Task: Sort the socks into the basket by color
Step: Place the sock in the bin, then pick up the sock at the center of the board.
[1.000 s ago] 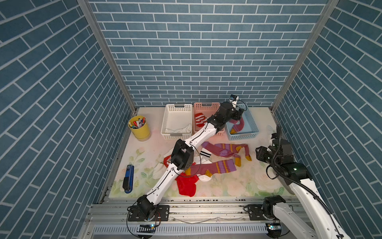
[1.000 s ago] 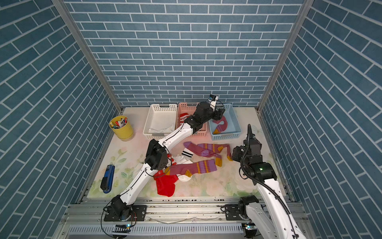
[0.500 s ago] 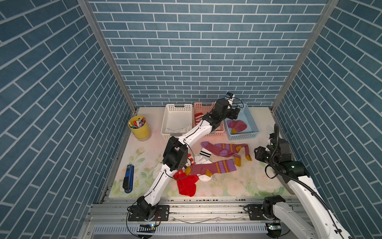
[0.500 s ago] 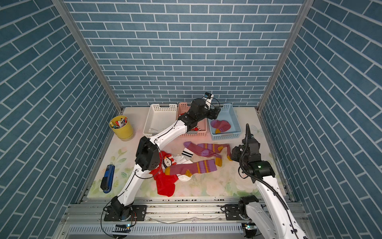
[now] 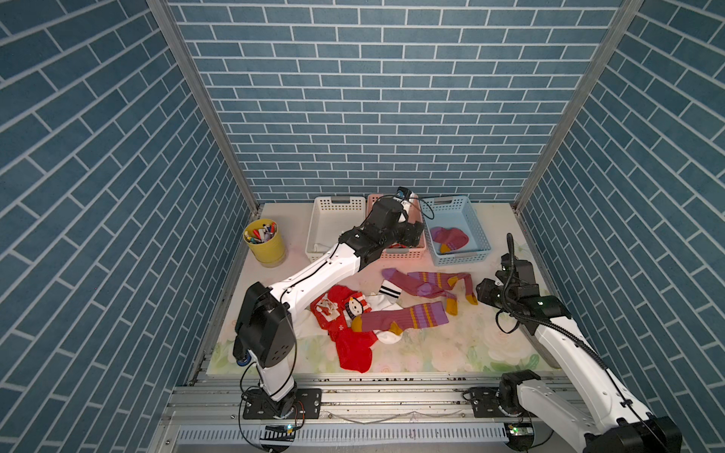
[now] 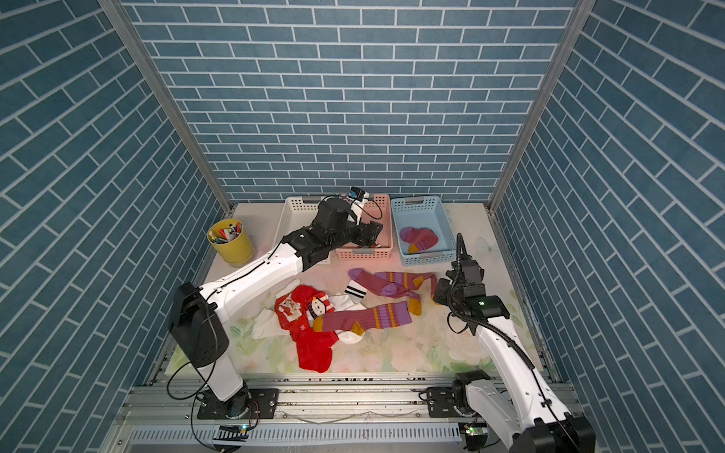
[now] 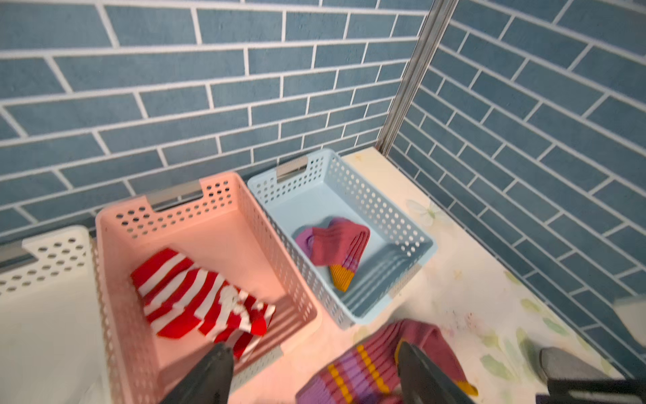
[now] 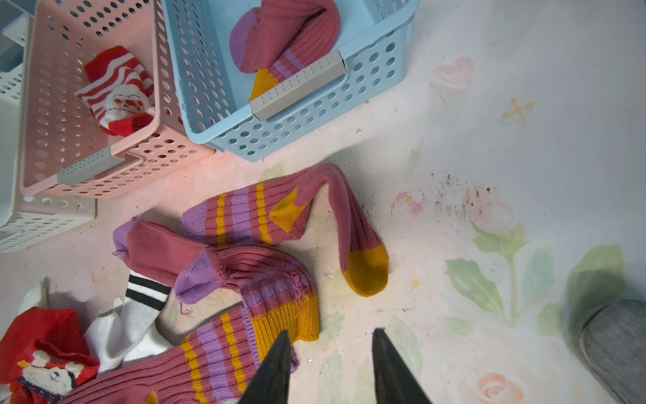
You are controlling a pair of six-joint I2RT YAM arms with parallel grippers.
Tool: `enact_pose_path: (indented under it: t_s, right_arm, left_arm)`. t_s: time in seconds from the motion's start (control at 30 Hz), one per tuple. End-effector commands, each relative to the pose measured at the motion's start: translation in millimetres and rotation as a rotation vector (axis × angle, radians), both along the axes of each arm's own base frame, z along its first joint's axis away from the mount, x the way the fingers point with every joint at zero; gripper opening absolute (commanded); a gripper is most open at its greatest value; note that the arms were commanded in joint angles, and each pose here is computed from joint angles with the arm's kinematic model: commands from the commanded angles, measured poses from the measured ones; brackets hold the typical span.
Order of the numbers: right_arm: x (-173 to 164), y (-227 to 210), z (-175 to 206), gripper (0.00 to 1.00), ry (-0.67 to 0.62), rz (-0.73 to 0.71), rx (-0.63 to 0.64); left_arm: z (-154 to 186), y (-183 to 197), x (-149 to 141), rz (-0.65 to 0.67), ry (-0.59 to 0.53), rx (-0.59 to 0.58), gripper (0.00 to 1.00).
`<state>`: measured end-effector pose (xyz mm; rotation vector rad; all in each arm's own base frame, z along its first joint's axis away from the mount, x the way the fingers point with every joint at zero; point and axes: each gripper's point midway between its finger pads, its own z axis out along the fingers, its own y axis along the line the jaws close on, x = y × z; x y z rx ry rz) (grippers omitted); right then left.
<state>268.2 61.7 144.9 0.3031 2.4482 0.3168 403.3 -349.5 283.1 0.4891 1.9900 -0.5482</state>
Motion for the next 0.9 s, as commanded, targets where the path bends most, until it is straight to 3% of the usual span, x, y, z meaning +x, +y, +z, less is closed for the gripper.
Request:
enact_pose_path:
  t_s: [0.0,0.2,0.53,0.87]
  right_arm:
    - [5,6,-10,0.41,0.018,-0.001,0.031]
    - [8,26,-26,0.41,0.077,0.077,0.039]
    - [6,70,-45,0.54,0.136,0.224,-0.006]
    - [23,81,-62,0.54,0.175,0.223,-0.058]
  left_arm:
    - [-32,22,-21,0.019,0.061,0.037,0.81]
    - [-73,54,-49,0.072,0.148,0.073,0.79]
    - [-119,96,-68,0.208,0.211,0.118,0.78]
    - [-123,102,-75,0.213,0.226,0.131,0.77]
